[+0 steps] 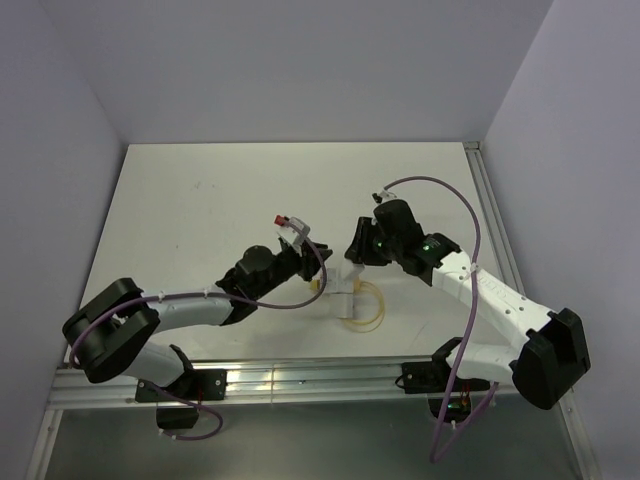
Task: Insert the plug
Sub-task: Insert the plug into the socket.
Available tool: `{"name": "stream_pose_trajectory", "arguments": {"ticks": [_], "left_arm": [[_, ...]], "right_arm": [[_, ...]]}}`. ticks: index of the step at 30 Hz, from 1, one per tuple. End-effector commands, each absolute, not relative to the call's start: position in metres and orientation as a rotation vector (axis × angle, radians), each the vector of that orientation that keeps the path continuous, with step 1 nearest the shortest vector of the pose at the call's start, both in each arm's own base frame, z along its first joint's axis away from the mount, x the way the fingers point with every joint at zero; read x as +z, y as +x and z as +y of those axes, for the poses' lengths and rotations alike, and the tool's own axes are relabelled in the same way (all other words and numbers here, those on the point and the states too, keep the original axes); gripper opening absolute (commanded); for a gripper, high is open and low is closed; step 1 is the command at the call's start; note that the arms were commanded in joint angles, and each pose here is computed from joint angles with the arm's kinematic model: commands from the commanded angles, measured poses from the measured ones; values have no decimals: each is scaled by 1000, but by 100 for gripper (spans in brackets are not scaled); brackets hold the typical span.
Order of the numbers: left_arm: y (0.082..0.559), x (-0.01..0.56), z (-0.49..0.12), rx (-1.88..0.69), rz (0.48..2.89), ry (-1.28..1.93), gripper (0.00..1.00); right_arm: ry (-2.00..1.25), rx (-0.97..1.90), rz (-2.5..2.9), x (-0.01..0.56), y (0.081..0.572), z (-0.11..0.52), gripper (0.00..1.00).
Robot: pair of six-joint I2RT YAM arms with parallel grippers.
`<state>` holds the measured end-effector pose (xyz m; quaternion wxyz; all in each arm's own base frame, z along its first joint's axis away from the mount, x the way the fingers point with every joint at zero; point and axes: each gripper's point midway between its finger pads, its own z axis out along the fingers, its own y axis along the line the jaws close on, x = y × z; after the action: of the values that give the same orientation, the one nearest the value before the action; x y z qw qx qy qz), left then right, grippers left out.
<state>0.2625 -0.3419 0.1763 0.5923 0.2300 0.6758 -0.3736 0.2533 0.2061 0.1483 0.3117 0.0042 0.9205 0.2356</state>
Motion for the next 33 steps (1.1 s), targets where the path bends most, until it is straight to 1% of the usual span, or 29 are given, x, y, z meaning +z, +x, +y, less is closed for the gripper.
{"name": "stream_pose_trajectory", "arguments": {"ticks": [1, 3, 4, 5, 6, 7, 10, 11, 15, 16, 20, 21, 22, 27, 33], "left_arm": [[249, 178, -348, -1019, 1696, 512, 37], [255, 180, -340, -1046, 1745, 469, 46], [257, 186, -335, -1051, 1756, 426, 55], [258, 175, -328, -1013, 1824, 406, 57], [257, 177, -326, -1006, 1825, 405, 59], [254, 183, -323, -1006, 1819, 393, 63], [249, 169, -321, -986, 1891, 397, 68], [248, 162, -320, -967, 1928, 400, 74], [239, 156, -329, -1022, 1973, 419, 77], [239, 150, -331, -1014, 2007, 418, 81], [236, 142, -334, -1030, 2091, 365, 84], [234, 142, -336, -1053, 2103, 348, 87], [233, 142, -338, -1066, 2117, 338, 94], [228, 134, -342, -1099, 2164, 283, 96], [225, 132, -351, -1138, 2166, 298, 93]], "right_arm": [[48, 639, 2360, 151, 261, 210, 0], [52, 641, 2360, 150, 262, 210, 0], [54, 634, 2362, 148, 261, 209, 0], [54, 634, 2355, 149, 261, 208, 0], [58, 632, 2349, 151, 262, 207, 0], [58, 628, 2349, 150, 262, 207, 0], [52, 628, 2355, 150, 262, 207, 0], [51, 630, 2355, 150, 262, 208, 0], [51, 624, 2357, 149, 261, 206, 0], [50, 627, 2356, 150, 261, 207, 0], [47, 617, 2359, 152, 260, 205, 0], [46, 615, 2360, 151, 259, 205, 0], [51, 613, 2361, 151, 259, 204, 0], [49, 628, 2367, 148, 258, 206, 0], [51, 628, 2369, 146, 257, 206, 0]]}}
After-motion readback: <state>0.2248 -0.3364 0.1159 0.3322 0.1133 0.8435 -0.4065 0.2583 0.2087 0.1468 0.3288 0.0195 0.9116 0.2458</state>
